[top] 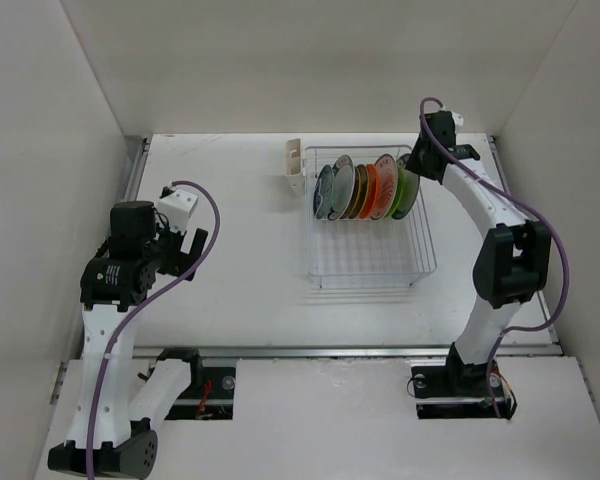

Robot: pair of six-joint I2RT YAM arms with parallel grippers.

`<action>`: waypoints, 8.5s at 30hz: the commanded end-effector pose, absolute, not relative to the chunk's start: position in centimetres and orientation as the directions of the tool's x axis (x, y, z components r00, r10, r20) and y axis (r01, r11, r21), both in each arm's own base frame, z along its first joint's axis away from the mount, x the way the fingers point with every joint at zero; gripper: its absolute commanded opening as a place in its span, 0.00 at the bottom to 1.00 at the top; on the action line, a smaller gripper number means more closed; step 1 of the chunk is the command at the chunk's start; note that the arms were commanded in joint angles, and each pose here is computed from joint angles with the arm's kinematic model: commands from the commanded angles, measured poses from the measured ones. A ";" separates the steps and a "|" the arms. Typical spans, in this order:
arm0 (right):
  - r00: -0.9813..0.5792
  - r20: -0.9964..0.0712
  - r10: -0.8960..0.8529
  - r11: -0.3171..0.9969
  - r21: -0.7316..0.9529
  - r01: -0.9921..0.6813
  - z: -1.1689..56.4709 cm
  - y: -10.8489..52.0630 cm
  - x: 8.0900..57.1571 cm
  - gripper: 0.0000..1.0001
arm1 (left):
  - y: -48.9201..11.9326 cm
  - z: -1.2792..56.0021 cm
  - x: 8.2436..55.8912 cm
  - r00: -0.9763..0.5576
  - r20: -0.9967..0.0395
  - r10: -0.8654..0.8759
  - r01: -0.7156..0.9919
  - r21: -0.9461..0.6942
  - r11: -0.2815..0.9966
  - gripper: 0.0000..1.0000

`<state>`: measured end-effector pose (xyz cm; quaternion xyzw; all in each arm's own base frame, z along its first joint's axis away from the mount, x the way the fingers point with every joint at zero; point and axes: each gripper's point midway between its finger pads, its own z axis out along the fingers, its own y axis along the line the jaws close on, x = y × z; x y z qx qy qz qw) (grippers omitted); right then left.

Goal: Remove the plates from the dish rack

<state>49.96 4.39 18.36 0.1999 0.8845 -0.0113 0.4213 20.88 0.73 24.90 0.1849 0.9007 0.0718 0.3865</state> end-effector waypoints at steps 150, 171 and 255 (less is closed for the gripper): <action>-0.487 -0.868 0.092 0.993 0.117 -0.022 29.8 24.5 35.6 0.93 | 4.6 23.8 20.9 -0.737 -0.676 -0.003 -0.206 0.220 0.953 1.00; -0.559 -0.745 0.364 0.931 0.299 0.209 23.9 7.7 48.7 0.57 | 4.1 23.4 21.1 -0.746 -0.666 0.032 -0.154 0.218 0.964 1.00; -0.284 -0.934 0.218 0.799 0.003 0.602 34.7 -2.4 42.4 0.00 | 2.3 23.9 22.2 -0.747 -0.656 0.107 -0.019 0.182 0.983 1.00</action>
